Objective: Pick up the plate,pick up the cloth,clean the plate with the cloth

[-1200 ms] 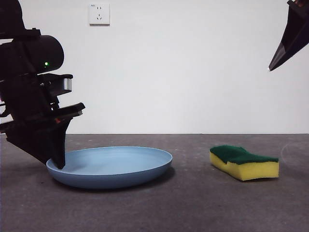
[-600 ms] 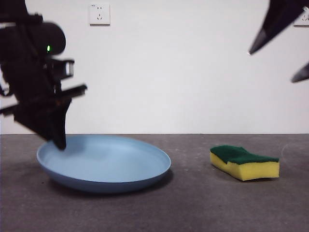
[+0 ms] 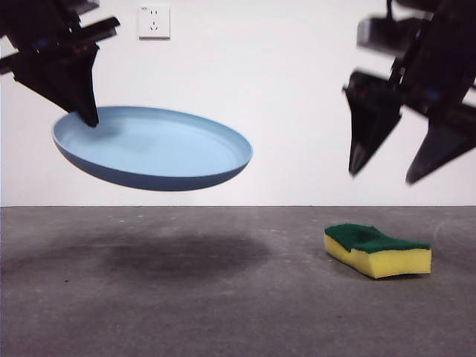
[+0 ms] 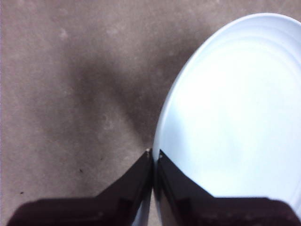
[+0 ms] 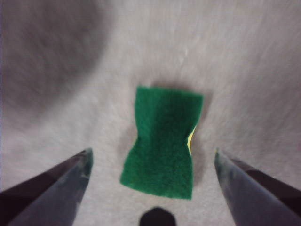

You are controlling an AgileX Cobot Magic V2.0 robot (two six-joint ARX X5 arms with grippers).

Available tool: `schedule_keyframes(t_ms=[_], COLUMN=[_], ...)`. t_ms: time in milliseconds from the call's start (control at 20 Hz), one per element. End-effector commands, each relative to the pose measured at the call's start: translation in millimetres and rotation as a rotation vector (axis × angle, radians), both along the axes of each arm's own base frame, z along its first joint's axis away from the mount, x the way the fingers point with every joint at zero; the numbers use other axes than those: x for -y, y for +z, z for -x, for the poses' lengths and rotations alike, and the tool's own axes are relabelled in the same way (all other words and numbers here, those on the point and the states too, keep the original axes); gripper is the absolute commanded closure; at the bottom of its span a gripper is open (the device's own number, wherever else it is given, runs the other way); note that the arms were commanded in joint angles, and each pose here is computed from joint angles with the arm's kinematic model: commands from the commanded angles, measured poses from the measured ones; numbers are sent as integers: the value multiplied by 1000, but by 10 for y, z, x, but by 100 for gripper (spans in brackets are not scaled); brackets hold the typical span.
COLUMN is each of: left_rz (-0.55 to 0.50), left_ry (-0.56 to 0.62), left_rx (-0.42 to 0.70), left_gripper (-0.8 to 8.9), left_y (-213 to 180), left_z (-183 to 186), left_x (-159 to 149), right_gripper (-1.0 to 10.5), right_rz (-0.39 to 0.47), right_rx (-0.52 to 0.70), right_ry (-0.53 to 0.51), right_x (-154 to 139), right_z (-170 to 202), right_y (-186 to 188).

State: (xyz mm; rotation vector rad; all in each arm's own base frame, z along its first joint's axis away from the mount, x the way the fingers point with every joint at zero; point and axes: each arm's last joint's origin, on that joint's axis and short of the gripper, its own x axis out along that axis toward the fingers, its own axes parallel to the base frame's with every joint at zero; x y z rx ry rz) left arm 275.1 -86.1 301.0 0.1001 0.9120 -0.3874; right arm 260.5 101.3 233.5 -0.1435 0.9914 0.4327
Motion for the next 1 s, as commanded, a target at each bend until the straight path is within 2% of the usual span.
schedule_keyframes(t_ms=[50, 550, 650, 850, 1000], left_rz=[-16, -33, -34, -34, -32], left_ry=[-7, -25, -27, -27, -27], left_rx=[-1, -16, -15, -13, -8], left_gripper=[822, 822, 822, 822, 822], left_y=[18, 5, 5, 6, 8], left_z=[33, 49, 49, 48, 43], left_x=[-3, -8, -8, -8, -6], right_gripper=[518, 551, 655, 948, 963], right_rz=[33, 68, 71, 71, 66], right_rx=[-39, -132, -140, -140, -136], right_ry=[20, 22, 23, 25, 33], right_x=[-38, -124, -127, -133, -157], right_z=[-88, -318, -324, -322, -310], right_y=[-168, -663, -691, -691, -675])
